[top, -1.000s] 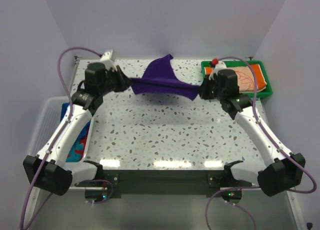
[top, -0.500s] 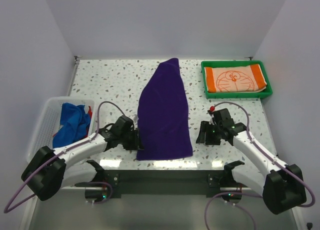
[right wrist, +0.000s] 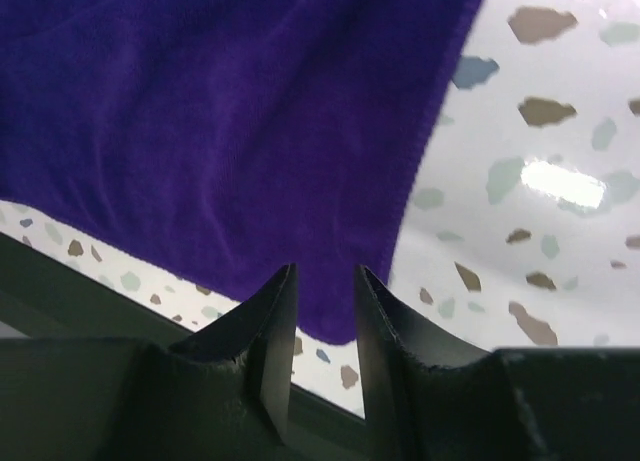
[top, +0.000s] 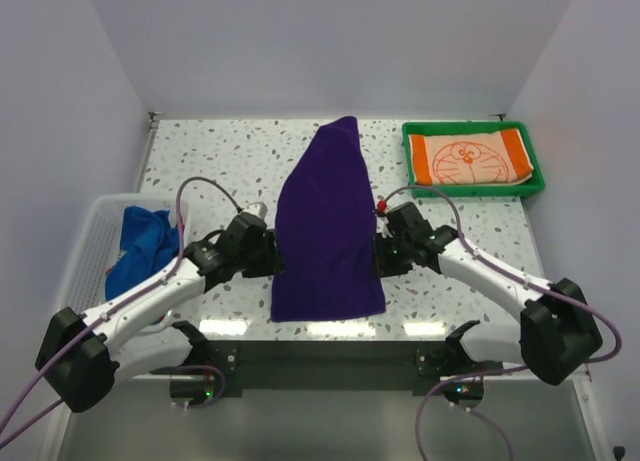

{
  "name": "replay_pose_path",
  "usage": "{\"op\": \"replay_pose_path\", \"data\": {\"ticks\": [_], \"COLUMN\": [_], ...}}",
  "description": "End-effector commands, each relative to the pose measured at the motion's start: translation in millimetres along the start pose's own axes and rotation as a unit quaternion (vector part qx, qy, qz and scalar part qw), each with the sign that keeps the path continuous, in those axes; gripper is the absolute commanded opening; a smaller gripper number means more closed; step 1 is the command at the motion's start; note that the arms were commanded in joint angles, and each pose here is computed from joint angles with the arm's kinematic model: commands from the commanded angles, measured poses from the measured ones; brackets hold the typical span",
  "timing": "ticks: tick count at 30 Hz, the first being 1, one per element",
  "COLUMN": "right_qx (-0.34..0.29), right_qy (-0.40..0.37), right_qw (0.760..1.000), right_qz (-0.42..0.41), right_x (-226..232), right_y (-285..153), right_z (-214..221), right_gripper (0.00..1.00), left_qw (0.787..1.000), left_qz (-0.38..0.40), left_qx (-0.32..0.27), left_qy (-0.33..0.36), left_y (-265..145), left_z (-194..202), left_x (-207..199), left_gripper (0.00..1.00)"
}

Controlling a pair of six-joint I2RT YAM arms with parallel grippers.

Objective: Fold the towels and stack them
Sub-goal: Flatten out the crumpled towel

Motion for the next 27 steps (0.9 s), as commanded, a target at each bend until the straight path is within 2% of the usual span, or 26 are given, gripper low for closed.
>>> {"op": "replay_pose_path", "data": {"ticks": [1,3,6,11,14,16,22,27], "right_qx": [-0.029,-0.020,-0.004,0.019,0.045,0.072,0.123,0.123], "right_qy": [-0.016,-0.018,-0.025,-0.042,-0.031,-0.016,0.028,0.068], "right_qw": [0.999,1.000,1.000,0.999,0.997,0.995,0.985,0.982], "right_qz": [-0.001,0.002,0.002,0.029,0.055,0.072,0.119,0.127], "right_x": [12.8,14.7,18.8,14.7,6.8,-1.9,-27.9,-37.0], "right_y": [13.0,24.0,36.0,49.9,55.7,55.9,40.1,21.0], "right_z": [-20.2,-21.9,-20.7,-13.9,-5.9,8.3,51.2,73.6], "right_gripper": [0.31,0.31,0.31,0.31,0.30,0.30,0.34,0.38], "left_qw": [0.999,0.999,0.998,0.996,0.995,0.994,0.993,0.988], "left_qz": [-0.023,-0.002,-0.005,-0.016,-0.038,-0.054,-0.049,-0.062], "left_qx": [-0.030,-0.040,-0.027,-0.037,-0.016,0.021,0.080,0.122], "left_qy": [0.026,0.035,0.058,0.085,0.092,0.090,0.074,0.069], "left_y": [4.3,11.8,36.7,63.1,82.6,97.3,95.3,83.7], "left_z": [-25.2,-36.8,-42.8,-59.9,-53.7,-36.7,5.9,43.8], "left_x": [-6.7,-19.4,-28.6,-36.8,-30.9,-22.0,-16.6,-9.6], "left_gripper": [0.52,0.48,0.45,0.44,0.42,0.41,0.40,0.41]}}
Point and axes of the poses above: each gripper's point midway between its finger pads, its own y axis out along the fingers, its own x axis along the line the jaws close on, z = x × y, the point moved 5 cm from there along -y, back along the fingers, and after that the axes turned 7 degrees about y, right-handed, at the moved point
